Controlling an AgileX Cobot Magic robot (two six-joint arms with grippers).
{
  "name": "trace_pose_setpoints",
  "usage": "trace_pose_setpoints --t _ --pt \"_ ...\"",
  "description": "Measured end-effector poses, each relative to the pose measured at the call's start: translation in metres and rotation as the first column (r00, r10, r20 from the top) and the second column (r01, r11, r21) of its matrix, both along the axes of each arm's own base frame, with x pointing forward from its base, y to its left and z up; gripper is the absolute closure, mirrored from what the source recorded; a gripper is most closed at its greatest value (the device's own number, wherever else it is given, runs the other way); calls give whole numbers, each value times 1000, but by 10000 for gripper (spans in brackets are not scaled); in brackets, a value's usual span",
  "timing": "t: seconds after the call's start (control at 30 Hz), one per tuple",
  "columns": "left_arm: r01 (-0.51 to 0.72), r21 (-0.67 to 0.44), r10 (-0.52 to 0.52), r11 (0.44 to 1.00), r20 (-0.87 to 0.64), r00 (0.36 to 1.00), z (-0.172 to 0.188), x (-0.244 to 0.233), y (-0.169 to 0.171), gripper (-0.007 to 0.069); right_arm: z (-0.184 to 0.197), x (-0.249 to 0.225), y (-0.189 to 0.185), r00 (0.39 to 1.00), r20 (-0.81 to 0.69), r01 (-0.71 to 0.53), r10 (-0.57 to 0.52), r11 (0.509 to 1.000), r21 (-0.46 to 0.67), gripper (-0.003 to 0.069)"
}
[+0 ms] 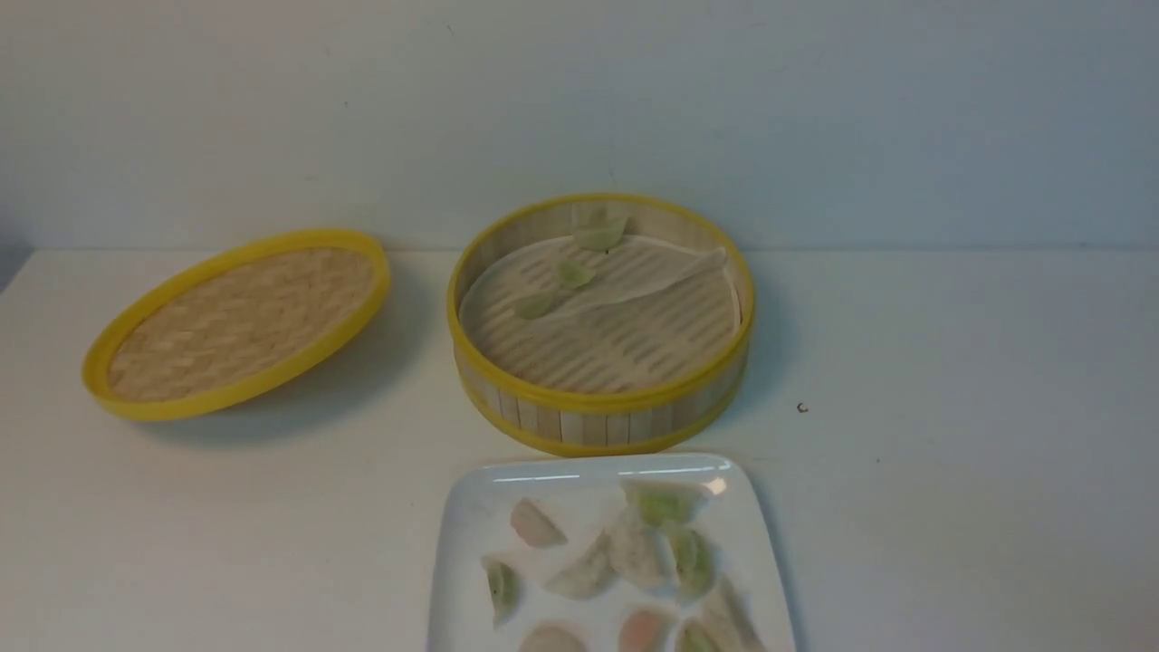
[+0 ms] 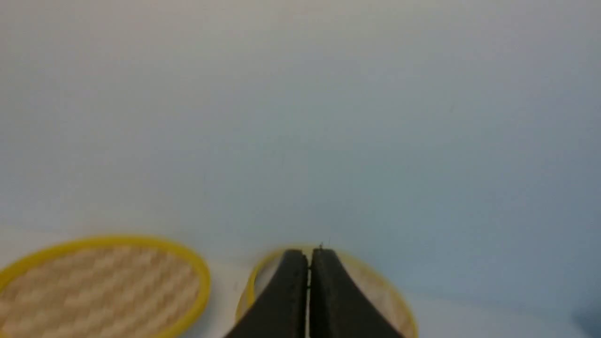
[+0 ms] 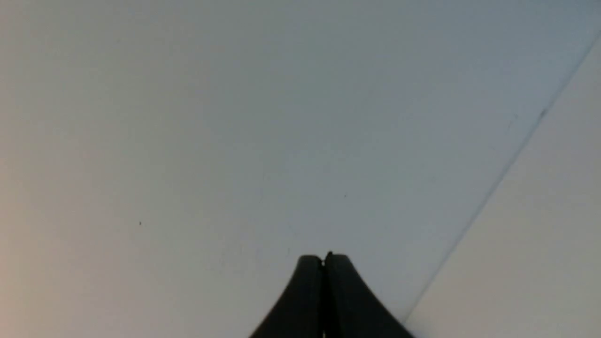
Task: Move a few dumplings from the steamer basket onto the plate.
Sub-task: Use the left arm to grab a dumpling from the steamer
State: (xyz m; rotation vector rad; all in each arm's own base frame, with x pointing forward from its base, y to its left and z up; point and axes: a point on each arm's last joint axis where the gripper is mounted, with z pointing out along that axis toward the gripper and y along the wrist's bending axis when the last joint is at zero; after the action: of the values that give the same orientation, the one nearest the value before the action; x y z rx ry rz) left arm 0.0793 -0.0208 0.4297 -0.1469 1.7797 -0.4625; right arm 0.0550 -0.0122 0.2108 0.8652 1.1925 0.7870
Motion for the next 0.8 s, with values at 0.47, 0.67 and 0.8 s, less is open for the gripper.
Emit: trace_pose_setpoints --t 0.47,0.67,0.8 --pt "439 103 -263 892 -674 691 -100 195 -28 631 116 -27 31 962 8 -232 273 834 -500 673" --pt "694 122 -372 710 -771 517 -120 280 -88 631 158 11 49 789 -489 -614 373 524 -591 673" --pt "743 164 -399 650 -758 516 -128 334 -121 631 153 31 50 674 -645 -736 359 401 -546 673"
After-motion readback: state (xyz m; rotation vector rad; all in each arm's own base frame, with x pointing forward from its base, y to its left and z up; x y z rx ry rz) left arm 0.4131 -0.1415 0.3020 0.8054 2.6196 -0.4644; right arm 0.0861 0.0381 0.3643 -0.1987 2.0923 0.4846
